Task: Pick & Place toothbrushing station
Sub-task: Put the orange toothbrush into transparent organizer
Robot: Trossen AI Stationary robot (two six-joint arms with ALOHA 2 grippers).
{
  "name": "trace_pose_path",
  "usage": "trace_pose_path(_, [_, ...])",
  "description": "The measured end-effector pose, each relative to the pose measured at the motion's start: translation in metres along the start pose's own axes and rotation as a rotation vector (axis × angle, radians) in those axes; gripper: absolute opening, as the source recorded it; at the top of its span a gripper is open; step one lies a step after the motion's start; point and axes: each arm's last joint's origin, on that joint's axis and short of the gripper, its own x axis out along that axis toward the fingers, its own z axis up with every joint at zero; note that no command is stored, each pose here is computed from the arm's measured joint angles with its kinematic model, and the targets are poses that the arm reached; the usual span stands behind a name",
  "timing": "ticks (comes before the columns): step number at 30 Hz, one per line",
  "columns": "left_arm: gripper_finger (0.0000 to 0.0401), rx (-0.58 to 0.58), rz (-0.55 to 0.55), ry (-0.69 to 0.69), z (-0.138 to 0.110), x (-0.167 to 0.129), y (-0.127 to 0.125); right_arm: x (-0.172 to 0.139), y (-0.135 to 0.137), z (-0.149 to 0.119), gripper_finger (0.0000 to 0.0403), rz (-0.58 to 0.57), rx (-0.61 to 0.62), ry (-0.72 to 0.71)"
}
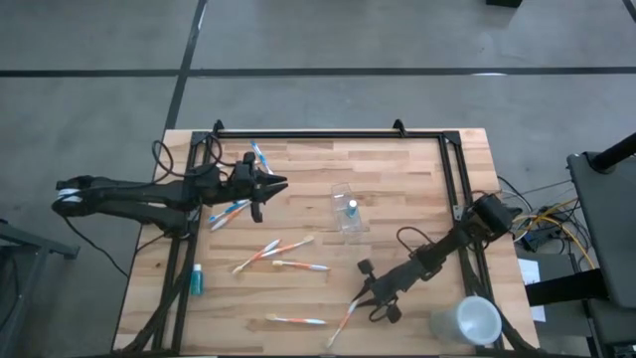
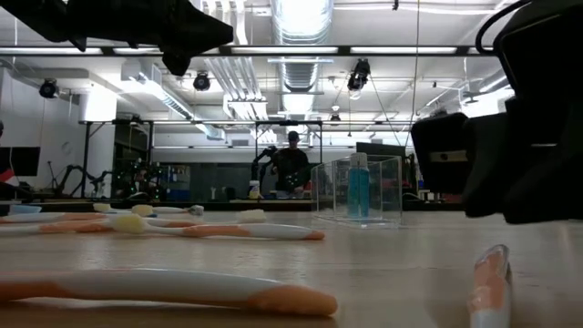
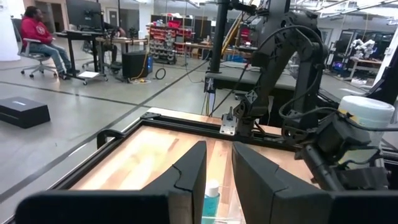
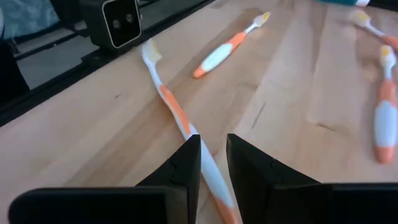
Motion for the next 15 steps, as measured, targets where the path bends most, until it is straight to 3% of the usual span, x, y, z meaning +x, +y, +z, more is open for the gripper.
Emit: trace_pose_path(15, [0.008,0.0,0.001,0.016,-0.0031,0.0023,0.0001,0.01,0.0005,-0.0086,0.0074,-0.004,-0.033,0.084])
